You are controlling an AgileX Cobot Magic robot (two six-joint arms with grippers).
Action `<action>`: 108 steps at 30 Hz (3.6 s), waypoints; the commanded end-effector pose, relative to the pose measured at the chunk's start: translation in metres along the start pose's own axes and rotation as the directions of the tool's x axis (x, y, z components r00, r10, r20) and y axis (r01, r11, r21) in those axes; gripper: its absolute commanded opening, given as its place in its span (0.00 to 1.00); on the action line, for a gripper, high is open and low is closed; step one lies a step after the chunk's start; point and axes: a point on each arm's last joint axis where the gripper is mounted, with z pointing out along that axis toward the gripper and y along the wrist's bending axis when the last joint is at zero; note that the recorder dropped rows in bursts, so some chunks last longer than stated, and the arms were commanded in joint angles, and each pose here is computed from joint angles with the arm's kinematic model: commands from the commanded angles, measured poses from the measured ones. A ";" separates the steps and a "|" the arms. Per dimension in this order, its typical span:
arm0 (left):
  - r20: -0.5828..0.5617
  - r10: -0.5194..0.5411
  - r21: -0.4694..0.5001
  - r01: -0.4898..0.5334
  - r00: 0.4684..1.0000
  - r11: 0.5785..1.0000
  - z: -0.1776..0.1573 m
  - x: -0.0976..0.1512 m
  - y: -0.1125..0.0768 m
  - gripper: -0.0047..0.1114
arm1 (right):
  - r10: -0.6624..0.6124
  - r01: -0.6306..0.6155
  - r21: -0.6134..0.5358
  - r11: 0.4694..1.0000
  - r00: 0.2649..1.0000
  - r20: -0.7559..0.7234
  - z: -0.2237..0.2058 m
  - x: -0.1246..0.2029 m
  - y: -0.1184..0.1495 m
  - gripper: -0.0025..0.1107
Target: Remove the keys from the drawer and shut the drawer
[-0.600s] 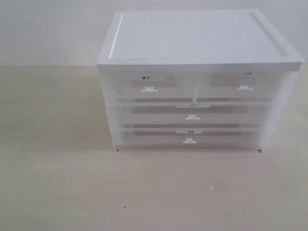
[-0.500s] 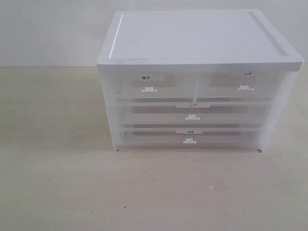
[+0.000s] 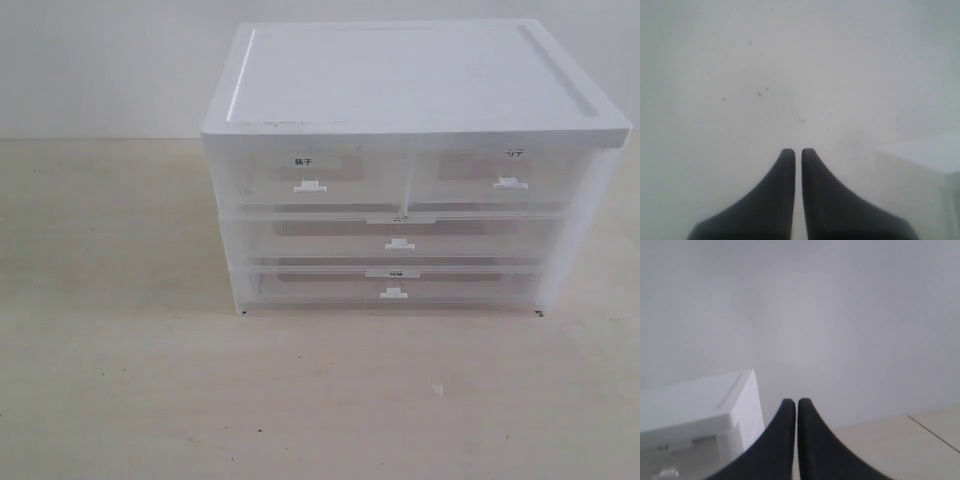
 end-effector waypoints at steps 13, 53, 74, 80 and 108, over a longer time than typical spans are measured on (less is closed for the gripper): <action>0.262 -0.311 0.120 0.289 0.914 0.950 -0.004 -0.025 -0.003 0.08 | 0.093 -0.096 0.025 0.995 0.991 0.100 -0.001 -0.009 -0.003 0.02; 0.254 0.327 0.723 -0.403 0.910 0.561 0.177 0.112 -0.173 0.38 | -0.181 -0.062 -0.450 0.891 0.859 -0.478 0.139 0.031 0.078 0.02; 0.283 0.407 0.666 -0.483 0.869 0.569 0.198 0.134 -0.187 0.38 | -0.400 0.091 -0.595 0.799 0.818 -0.413 0.153 0.073 0.082 0.33; 0.283 0.407 0.666 -0.483 0.869 0.569 0.198 0.134 -0.187 0.38 | -0.668 0.376 -0.719 0.585 0.726 -0.163 0.152 0.074 0.083 0.40; 0.280 0.404 0.667 -0.479 0.871 0.571 0.198 0.134 -0.187 0.38 | -0.889 0.733 -0.680 0.026 0.328 0.320 0.153 0.082 0.082 0.03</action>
